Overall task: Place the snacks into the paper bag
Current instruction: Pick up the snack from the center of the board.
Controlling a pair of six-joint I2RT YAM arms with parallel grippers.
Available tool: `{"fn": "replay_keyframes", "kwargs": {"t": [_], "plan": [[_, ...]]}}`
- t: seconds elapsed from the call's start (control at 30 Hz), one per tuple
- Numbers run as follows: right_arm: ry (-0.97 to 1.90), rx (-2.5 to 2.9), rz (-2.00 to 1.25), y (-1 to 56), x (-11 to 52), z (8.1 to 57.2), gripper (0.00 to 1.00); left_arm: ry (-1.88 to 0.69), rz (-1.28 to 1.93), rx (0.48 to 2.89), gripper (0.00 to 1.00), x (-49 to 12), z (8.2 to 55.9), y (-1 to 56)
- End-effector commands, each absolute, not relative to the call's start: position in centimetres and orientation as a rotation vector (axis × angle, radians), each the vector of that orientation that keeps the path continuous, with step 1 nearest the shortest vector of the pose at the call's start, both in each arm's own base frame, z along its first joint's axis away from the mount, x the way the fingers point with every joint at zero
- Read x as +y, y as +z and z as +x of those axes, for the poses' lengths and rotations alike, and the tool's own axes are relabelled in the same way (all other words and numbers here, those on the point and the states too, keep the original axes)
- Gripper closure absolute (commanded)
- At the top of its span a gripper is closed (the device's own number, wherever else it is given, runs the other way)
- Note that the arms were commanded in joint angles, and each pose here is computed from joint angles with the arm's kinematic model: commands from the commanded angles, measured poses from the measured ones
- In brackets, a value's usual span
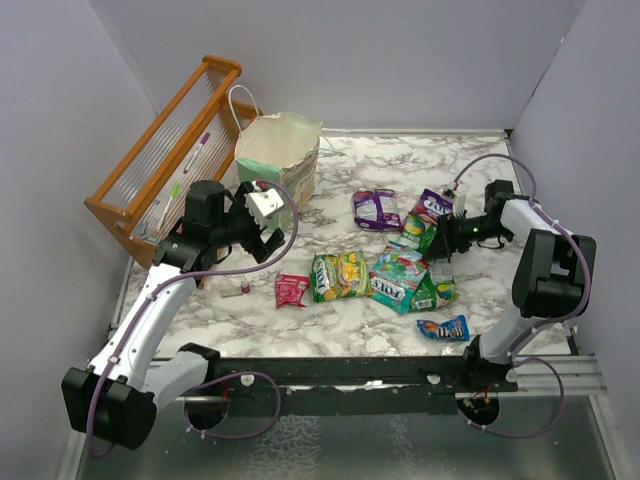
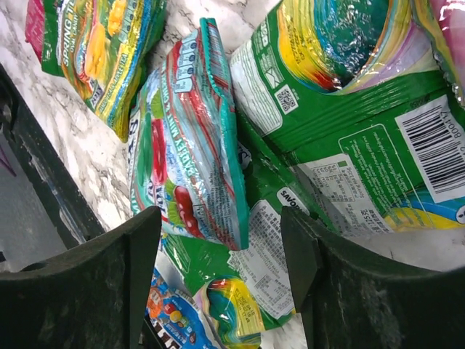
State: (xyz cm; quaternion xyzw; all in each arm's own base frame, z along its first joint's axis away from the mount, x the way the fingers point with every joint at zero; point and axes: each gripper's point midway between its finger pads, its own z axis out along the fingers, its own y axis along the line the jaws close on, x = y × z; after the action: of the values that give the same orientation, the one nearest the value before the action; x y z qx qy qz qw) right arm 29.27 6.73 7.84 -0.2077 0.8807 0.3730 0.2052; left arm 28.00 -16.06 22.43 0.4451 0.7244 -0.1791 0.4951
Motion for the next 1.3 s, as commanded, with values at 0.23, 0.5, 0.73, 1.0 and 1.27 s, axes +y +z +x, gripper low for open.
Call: {"fn": "replay_keyframes", "kwargs": {"t": [0.23, 0.5, 0.73, 1.0, 1.27], "plan": [[1.226, 2.427, -0.586, 6.7, 8.3, 29.1, 0.42, -0.414, 1.066, 1.720, 0.08, -16.0, 27.8, 22.9], [1.330, 2.433, -0.639, 6.3, 9.9, 28.1, 0.50, -0.410, 1.066, 1.721, 0.08, -16.0, 28.0, 22.8], [1.322, 2.456, -0.722, 5.7, 11.1, 27.6, 0.54, -0.404, 1.072, 1.720, 0.08, -16.0, 28.1, 22.8], [1.260, 2.469, -0.873, 4.7, 11.8, 26.6, 0.57, -0.393, 1.087, 1.717, 0.08, -15.9, 28.2, 22.4], [1.210, 2.476, -0.976, 3.5, 11.4, 26.2, 0.52, -0.388, 1.090, 1.718, 0.08, -15.9, 28.2, 22.3]]}}
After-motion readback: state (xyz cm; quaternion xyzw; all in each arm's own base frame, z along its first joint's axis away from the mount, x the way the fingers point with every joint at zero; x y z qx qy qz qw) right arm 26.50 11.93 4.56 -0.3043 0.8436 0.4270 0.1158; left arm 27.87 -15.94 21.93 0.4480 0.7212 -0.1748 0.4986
